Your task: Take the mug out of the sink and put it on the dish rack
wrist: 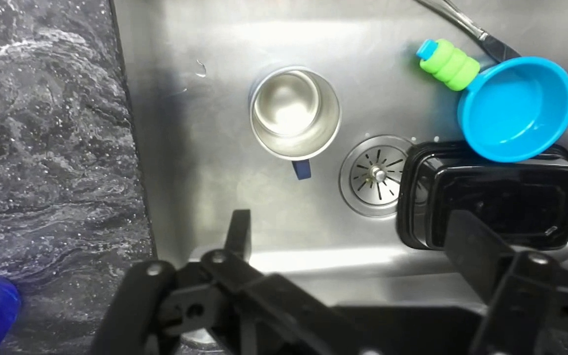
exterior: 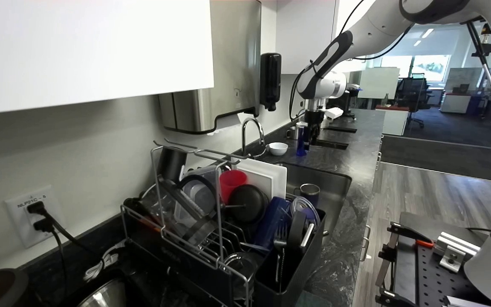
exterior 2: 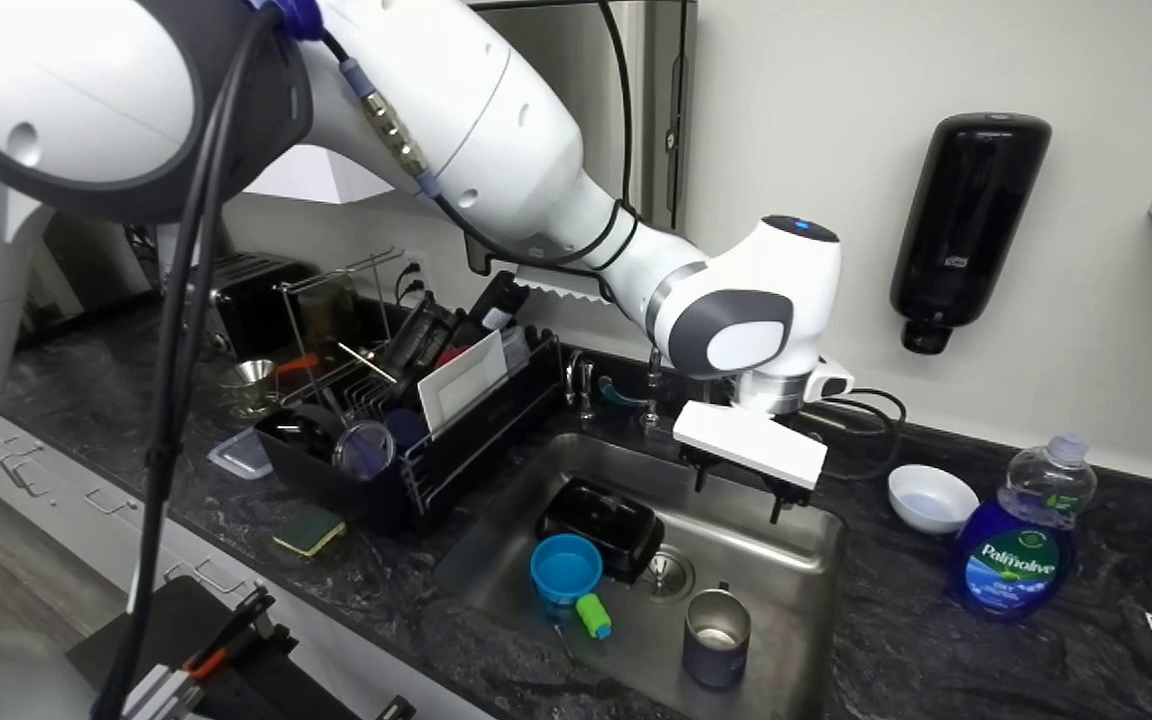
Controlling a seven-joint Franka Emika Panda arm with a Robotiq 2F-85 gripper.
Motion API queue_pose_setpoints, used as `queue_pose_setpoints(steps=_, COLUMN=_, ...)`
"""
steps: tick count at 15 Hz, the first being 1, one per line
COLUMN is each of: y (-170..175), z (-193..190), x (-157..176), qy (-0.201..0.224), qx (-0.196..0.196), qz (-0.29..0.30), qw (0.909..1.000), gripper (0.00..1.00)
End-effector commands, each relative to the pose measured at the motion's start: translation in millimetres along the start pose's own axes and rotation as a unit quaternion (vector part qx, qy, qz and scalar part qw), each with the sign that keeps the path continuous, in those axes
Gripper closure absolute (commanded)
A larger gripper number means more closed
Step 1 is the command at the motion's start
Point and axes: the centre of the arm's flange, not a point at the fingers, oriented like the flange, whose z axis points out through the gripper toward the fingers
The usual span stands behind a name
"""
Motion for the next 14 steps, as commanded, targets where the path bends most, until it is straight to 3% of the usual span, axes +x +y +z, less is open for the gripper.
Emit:
queue_pose_setpoints(steps=1, y=-1, z=-1, x=1, qy=0.0, qx=0.001, qz=-0.001, qw=1.0, gripper=0.0)
queue_pose_setpoints(steps=7, y=9, z=11, x=6, qy=-0.011, qx=0.002, qz=-0.025, qw=0.9996, gripper=0.0)
queue_pose_setpoints(steps=14, y=32, z=62, x=12, qy=-0.029, qx=0.016, qz=-0.075, qw=0.9967, gripper=0.0)
